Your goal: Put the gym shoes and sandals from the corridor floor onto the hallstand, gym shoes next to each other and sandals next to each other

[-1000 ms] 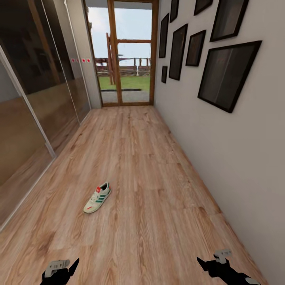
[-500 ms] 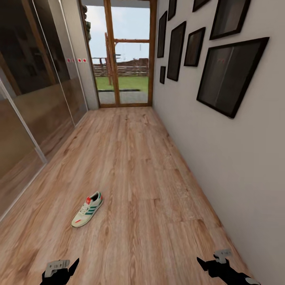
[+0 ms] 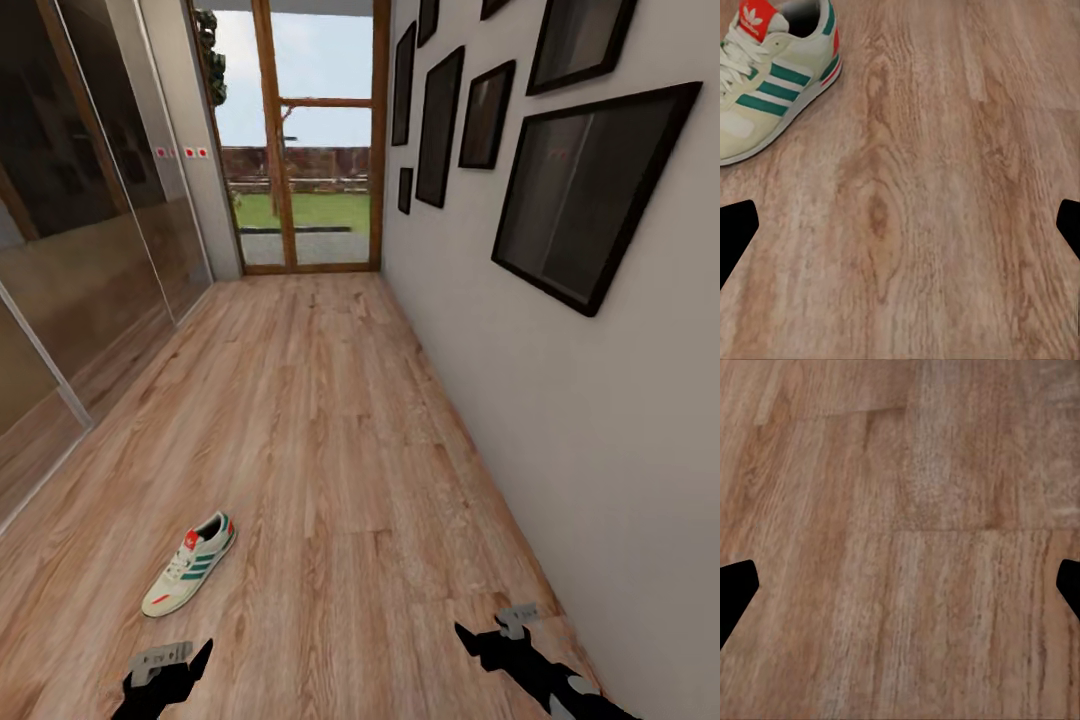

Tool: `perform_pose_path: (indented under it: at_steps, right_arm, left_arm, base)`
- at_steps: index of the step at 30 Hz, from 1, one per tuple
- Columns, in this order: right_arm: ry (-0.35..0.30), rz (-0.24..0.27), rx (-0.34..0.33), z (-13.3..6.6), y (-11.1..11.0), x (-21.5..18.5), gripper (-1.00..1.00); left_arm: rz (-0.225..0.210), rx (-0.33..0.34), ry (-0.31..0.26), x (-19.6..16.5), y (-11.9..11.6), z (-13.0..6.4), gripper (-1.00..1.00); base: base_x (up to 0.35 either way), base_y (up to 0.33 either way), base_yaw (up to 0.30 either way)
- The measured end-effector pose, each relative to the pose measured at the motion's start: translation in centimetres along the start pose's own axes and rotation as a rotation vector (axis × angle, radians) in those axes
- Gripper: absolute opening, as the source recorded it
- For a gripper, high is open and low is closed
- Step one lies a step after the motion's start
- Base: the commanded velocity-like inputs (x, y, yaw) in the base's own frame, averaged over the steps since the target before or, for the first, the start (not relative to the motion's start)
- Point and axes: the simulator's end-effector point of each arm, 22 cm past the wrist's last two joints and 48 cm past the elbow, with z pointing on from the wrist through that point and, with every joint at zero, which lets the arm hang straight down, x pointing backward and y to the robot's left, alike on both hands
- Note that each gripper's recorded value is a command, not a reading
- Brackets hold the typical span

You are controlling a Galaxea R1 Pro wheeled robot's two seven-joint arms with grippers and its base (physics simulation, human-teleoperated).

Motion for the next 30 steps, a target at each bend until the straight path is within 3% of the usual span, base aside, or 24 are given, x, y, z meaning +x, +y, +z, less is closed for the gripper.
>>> perform_pose_path:
  at_steps: [1,3,9,10,16,17,21,23,27,28,30]
  right_arm:
    - [-0.075,-0.01,0.021,1.5,1.7,-3.4,1.0]
    - [-0.154,-0.024,0.071,2.5,2.5,-7.1,1.0]
    - [-0.225,-0.091,0.133,3.2,3.5,-11.0,1.0]
    - [-0.219,-0.161,0.119,3.6,4.9,-11.0,1.0]
    - [-0.176,-0.232,0.064,4.1,6.9,-9.3,1.0]
    - [-0.171,-0.257,0.003,4.4,9.2,-9.1,1.0]
    - [-0.232,-0.265,-0.068,5.0,14.0,-11.7,1.0]
    - [-0.26,-0.314,-0.114,5.2,17.0,-13.0,1.0]
    - [-0.256,-0.346,-0.139,5.4,18.8,-13.0,1.0]
    - [-0.234,-0.351,-0.159,5.7,20.6,-12.6,1.0]
    - [-0.205,-0.349,-0.168,5.9,21.6,-12.1,1.0]
  left_arm:
    - [-0.011,-0.037,-0.027,-1.3,-0.9,1.0,1.0]
    - [-0.016,-0.064,-0.067,-3.6,-1.8,2.4,1.0]
    - [0.001,-0.095,-0.11,-6.7,-2.6,4.0,1.0]
    - [0.0,-0.126,-0.124,-7.6,-1.9,4.2,1.0]
    - [-0.002,-0.143,-0.127,-7.3,-1.4,4.0,1.0]
    - [0.0,-0.135,-0.124,-7.2,-1.7,4.0,1.0]
    - [0.002,-0.132,-0.124,-7.2,-1.7,4.0,1.0]
    - [0.002,-0.134,-0.127,-7.4,-1.6,4.0,1.0]
    - [0.003,-0.134,-0.13,-7.5,-1.5,4.0,1.0]
    - [0.004,-0.133,-0.131,-7.6,-1.6,4.0,1.0]
    - [0.004,-0.134,-0.131,-7.6,-1.5,4.0,1.0]
  base:
    - [0.293,-0.196,0.0]
    - [0.293,-0.197,0.0]
    - [0.293,-0.198,0.0]
    - [0.293,-0.198,0.0]
    - [0.294,-0.196,0.0]
    - [0.307,-0.164,0.0]
    - [0.323,-0.096,0.0]
    - [0.338,-0.017,0.0]
    - [0.34,-0.006,0.0]
    - [0.341,-0.002,0.0]
    - [0.341,-0.001,0.0]
